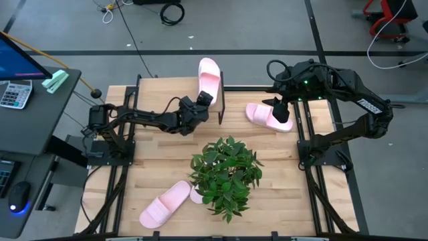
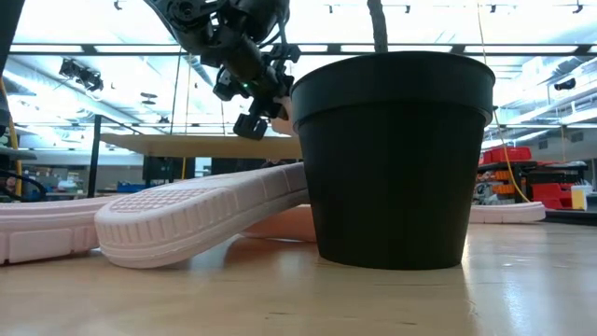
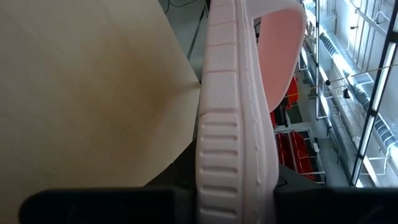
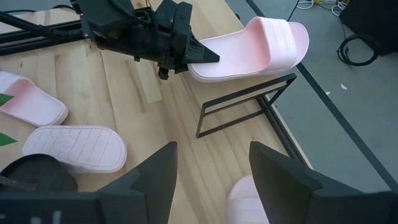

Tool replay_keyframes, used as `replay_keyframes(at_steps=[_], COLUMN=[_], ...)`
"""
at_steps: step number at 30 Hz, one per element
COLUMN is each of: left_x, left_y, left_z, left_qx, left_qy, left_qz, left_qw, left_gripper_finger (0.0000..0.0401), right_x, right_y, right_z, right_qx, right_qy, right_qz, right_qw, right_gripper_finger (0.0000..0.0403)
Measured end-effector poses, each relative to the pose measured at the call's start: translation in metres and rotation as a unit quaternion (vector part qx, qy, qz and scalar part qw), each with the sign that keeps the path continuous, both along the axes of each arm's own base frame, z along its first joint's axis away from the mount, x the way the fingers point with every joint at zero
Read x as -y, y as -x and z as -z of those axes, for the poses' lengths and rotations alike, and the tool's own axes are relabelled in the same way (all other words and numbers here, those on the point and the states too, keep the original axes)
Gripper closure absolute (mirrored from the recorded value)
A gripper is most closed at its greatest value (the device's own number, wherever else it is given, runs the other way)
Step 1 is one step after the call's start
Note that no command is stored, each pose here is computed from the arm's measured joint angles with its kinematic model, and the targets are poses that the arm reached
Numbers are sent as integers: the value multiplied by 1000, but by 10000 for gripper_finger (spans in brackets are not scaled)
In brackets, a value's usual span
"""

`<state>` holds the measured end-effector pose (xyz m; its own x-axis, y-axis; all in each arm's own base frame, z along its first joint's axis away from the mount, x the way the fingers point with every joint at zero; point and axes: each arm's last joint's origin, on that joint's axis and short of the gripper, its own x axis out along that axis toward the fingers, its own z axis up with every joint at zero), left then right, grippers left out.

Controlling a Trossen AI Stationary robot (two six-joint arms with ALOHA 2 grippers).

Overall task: Pick and place slides into the shelf
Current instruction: Put the pink slide on the shelf

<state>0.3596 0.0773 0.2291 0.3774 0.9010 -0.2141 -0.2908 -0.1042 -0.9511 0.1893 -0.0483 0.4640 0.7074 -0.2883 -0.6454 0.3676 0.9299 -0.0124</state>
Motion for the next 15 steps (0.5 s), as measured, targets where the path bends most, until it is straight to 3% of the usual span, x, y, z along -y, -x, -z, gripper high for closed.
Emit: replay_keyframes(at_steps=[15], left_x=[2], left_y=[-7], left_z=[15], left_qx=[55], left_qy=[30], left_qz=[-13], left_qw=[998], left_gripper_finger=[331], right_x=[0], right_y=[0], right_z=[0], right_qx=[-2], right_qy=[0], right_qz=[0], right_qw=[1000], right_gripper_finger=[198])
